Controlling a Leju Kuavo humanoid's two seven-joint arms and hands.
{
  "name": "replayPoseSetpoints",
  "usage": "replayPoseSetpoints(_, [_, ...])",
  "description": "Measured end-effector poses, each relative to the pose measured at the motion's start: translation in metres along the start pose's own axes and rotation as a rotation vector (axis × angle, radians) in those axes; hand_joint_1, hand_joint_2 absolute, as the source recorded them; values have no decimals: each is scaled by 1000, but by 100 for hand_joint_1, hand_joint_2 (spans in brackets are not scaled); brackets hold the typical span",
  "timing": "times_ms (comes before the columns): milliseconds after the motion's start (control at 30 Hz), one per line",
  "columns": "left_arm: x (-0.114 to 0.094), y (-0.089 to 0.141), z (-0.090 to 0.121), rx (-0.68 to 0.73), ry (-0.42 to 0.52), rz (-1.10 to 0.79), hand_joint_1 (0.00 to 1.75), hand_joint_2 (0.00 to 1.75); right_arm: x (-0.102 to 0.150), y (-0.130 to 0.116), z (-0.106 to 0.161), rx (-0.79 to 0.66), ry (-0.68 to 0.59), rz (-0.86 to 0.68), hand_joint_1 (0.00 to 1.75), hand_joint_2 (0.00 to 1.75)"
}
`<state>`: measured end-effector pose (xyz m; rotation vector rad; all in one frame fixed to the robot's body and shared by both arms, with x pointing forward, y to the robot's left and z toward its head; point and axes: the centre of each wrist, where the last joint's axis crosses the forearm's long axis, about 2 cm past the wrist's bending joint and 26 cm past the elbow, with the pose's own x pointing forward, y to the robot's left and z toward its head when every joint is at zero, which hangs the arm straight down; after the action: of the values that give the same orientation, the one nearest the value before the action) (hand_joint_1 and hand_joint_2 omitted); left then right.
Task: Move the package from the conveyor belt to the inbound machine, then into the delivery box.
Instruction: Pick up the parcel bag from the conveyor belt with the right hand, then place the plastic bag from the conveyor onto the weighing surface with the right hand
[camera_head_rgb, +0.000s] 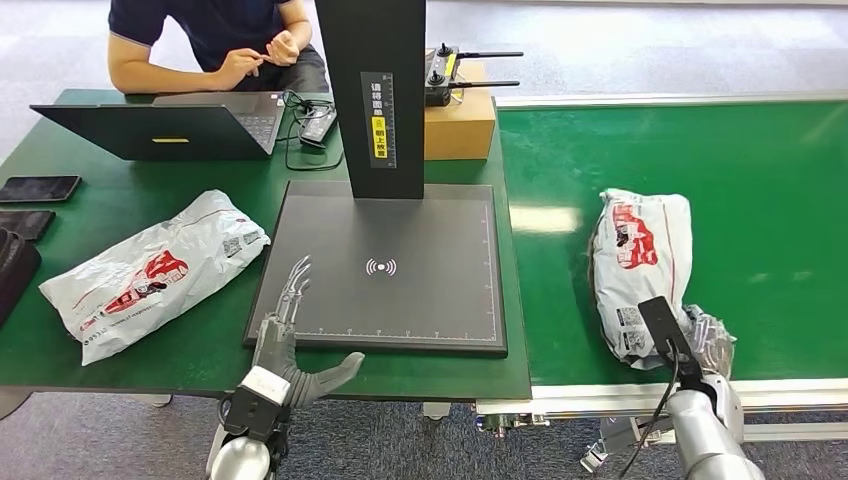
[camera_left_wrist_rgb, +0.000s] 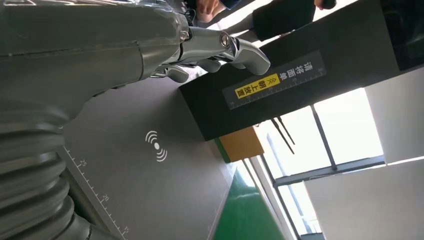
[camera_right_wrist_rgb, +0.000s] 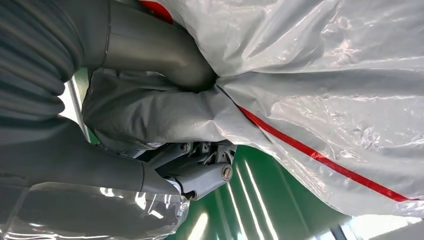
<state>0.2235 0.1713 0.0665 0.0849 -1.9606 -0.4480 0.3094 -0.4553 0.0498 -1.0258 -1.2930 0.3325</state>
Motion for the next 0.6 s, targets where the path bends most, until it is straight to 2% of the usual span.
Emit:
replayPoseSetpoints(167, [0,1,0,6,-1,-2,0,175,23,-16,-6,-149,-120,4,160,175])
replayPoseSetpoints(367, [1,2,-1,8,-7,-4,0,175,65,-30,2,-301,-297,48,157,175])
replayPoseSetpoints(500, [1,3,-2,8,-11,-3,0,175,94,-35,13,-345,-434,51,139,175])
replayPoseSetpoints(600, [0,3,-2,13,-19,0,0,175,116,-34,20,-345,-550,62,132,175])
